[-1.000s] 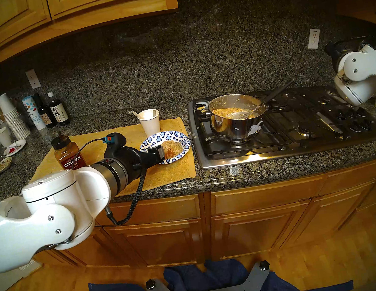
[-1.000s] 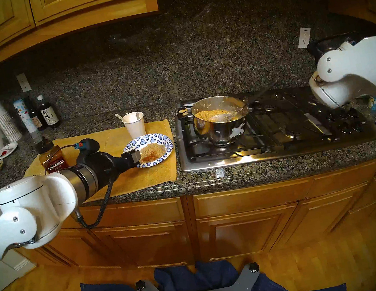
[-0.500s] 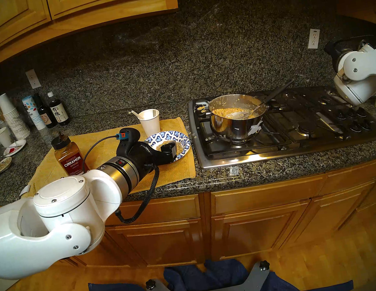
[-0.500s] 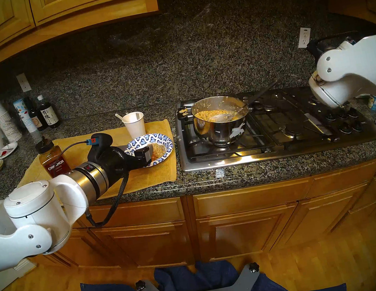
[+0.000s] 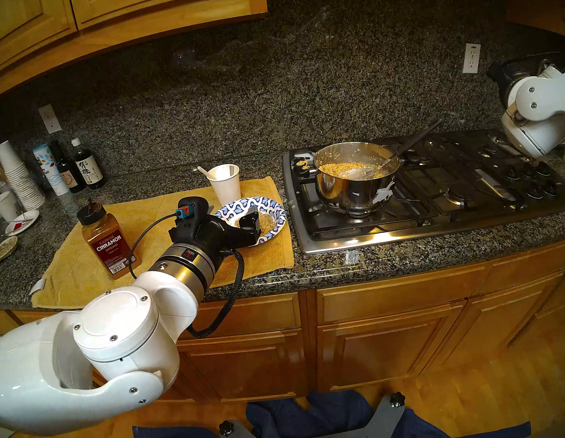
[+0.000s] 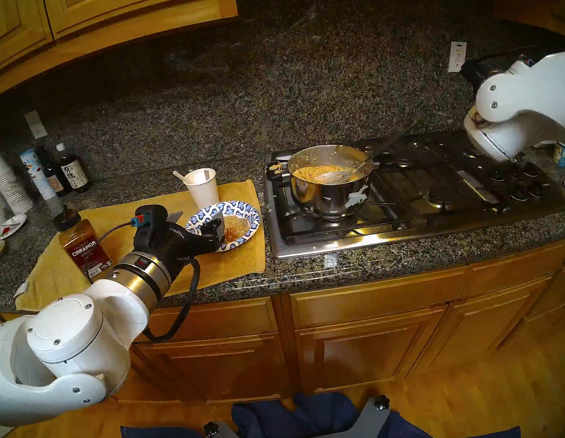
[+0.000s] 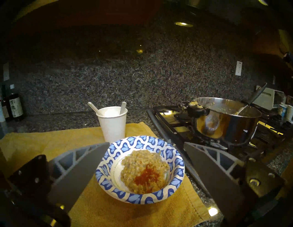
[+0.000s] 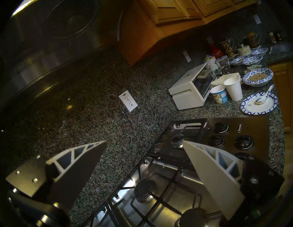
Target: Scoop oatmeal into bowl and add cinnamon
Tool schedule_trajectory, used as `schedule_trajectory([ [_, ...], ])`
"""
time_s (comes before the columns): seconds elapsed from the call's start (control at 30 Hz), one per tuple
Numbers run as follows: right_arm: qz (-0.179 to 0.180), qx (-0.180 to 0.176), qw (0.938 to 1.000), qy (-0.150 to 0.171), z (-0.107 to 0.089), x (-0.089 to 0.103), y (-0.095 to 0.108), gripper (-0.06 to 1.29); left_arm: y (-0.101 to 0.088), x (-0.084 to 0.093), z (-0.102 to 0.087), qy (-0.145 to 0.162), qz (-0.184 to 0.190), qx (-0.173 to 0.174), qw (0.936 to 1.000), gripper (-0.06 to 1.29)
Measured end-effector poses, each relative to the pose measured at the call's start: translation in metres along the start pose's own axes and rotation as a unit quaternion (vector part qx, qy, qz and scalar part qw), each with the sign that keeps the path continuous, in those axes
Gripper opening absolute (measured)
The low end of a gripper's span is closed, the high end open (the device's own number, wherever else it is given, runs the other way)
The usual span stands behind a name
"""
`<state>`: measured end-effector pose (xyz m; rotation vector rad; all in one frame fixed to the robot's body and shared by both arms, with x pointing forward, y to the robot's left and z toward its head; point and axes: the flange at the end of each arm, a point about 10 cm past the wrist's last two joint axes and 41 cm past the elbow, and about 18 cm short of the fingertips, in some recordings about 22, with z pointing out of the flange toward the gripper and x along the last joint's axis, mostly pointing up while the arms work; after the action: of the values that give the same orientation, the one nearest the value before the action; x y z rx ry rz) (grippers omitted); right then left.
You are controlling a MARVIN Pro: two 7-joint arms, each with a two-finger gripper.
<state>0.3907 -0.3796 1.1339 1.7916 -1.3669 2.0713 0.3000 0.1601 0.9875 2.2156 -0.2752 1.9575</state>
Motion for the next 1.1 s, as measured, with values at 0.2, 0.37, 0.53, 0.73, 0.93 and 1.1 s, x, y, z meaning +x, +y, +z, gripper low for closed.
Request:
schedule_trajectory([
  [0.2,0.0,0.001,1.0,0.001,0.0,0.0,0.0,1.24,0.008,-0.008,-0.003,0.014,0.001,0.021,0.9997,1.26],
  [0.37,-0.001,0.002,1.0,0.001,0.0,0.0,-0.001,1.24,0.015,-0.012,-0.006,0.028,0.004,0.042,0.9987,1.26],
  [0.53,-0.001,0.004,1.0,0.002,0.0,0.001,-0.001,1.24,0.019,-0.007,-0.005,0.048,0.011,0.059,0.997,1.26],
  [0.73,-0.002,0.007,1.0,0.003,0.0,0.001,-0.002,1.24,0.019,-0.005,0.005,0.064,0.028,0.076,0.9947,1.26],
  [0.93,-0.002,0.009,0.9999,0.005,-0.001,0.001,-0.003,1.24,0.015,-0.013,0.028,0.061,0.043,0.093,0.9929,1.26],
  [1.1,-0.003,0.011,0.9999,0.005,-0.001,0.002,-0.003,1.24,0.01,-0.025,0.052,0.046,0.045,0.1,0.9929,1.26],
])
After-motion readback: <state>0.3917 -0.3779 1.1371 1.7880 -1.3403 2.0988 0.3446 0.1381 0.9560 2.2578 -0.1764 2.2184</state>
